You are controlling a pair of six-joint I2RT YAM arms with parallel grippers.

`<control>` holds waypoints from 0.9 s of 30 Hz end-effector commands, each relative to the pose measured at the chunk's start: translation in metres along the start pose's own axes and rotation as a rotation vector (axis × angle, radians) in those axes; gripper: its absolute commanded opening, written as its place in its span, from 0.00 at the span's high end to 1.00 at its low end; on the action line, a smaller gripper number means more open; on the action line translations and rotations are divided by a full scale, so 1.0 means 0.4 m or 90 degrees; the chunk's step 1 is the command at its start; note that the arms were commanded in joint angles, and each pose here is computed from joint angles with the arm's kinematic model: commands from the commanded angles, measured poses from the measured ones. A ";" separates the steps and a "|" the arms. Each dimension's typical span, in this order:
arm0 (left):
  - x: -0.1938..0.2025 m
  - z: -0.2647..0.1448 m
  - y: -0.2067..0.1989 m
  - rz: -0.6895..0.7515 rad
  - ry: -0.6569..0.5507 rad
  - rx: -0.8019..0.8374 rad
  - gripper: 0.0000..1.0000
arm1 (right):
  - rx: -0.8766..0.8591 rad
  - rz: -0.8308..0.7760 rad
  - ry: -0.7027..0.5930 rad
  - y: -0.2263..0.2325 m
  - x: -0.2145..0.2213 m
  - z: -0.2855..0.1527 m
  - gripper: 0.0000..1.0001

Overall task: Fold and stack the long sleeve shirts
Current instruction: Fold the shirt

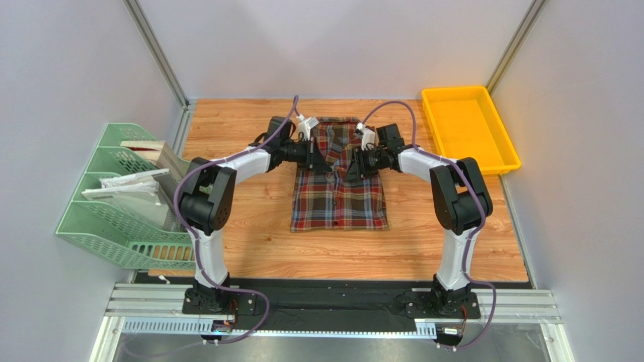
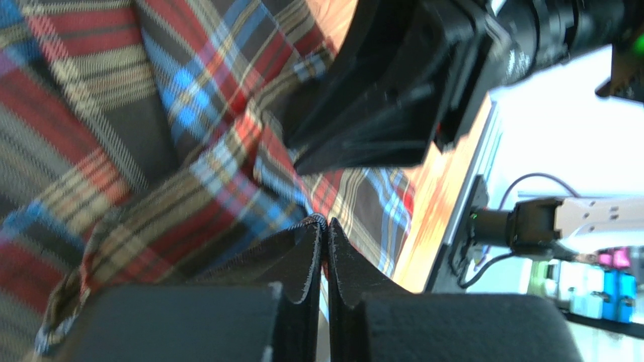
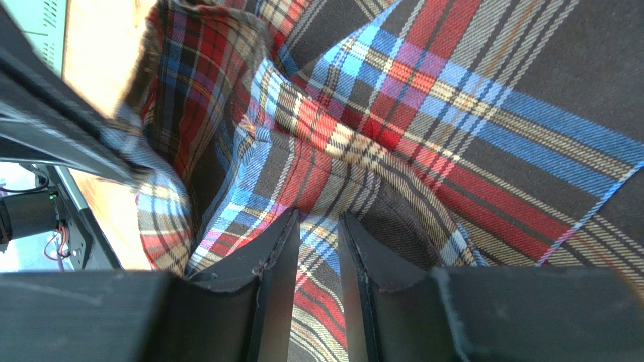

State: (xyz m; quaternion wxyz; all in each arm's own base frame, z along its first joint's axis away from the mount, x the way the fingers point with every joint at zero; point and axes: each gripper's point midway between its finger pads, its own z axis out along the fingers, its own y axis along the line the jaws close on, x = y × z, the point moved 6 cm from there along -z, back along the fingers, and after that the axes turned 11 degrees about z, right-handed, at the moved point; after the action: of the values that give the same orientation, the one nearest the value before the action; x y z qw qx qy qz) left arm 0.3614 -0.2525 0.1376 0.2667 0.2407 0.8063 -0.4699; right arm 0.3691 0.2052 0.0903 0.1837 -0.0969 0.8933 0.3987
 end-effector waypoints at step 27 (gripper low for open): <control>0.218 -0.108 -0.247 -0.019 0.028 0.159 0.41 | -0.240 -0.003 0.090 0.282 0.244 -0.216 0.41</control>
State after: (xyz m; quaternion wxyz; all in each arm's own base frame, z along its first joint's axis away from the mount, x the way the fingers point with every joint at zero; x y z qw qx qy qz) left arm 0.2585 -0.2260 0.1716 0.2663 0.2515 0.7742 -0.5161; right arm 0.2541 0.1876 0.1807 0.1647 -0.1493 0.8437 0.4887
